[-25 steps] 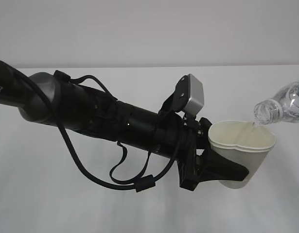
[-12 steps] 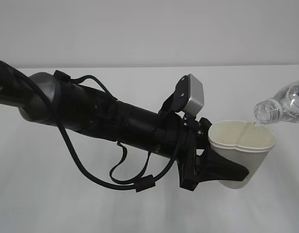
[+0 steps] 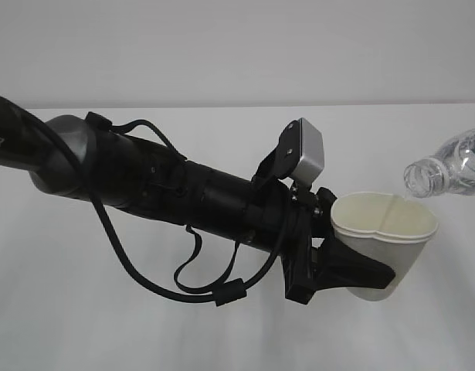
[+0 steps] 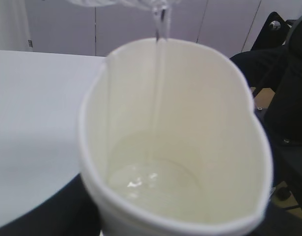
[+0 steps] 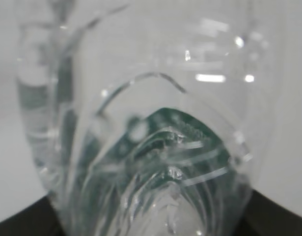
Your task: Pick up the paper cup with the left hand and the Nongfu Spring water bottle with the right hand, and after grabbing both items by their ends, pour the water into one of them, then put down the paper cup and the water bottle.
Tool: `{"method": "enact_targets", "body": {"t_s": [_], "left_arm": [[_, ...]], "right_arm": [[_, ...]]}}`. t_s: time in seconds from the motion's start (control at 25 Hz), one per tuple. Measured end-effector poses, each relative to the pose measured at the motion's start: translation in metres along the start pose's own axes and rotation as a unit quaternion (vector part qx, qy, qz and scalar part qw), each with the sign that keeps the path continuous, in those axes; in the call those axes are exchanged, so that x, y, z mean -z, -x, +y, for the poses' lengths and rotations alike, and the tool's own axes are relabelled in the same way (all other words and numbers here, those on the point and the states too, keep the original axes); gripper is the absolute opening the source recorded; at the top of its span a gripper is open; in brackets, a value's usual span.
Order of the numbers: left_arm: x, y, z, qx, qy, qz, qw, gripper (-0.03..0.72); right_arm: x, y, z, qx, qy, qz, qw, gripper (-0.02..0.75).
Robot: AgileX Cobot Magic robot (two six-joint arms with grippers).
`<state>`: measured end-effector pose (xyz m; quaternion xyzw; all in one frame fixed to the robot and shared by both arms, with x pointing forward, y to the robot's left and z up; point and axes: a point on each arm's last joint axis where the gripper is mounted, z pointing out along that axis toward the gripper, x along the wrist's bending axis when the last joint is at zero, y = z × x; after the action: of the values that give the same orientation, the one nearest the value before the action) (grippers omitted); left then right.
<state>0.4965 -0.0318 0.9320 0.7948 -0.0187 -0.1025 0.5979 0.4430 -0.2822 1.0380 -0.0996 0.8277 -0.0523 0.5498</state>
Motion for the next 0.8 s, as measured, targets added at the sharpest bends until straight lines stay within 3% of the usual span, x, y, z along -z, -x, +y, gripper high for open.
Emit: {"method": "enact_targets", "body": {"t_s": [0.8], "left_arm": [[0.0000, 0.0000, 0.0000, 0.000, 0.000, 0.000, 1.000, 0.409]], "right_arm": [[0.0000, 0.0000, 0.0000, -0.001, 0.000, 0.000, 1.000, 0.428]]}}
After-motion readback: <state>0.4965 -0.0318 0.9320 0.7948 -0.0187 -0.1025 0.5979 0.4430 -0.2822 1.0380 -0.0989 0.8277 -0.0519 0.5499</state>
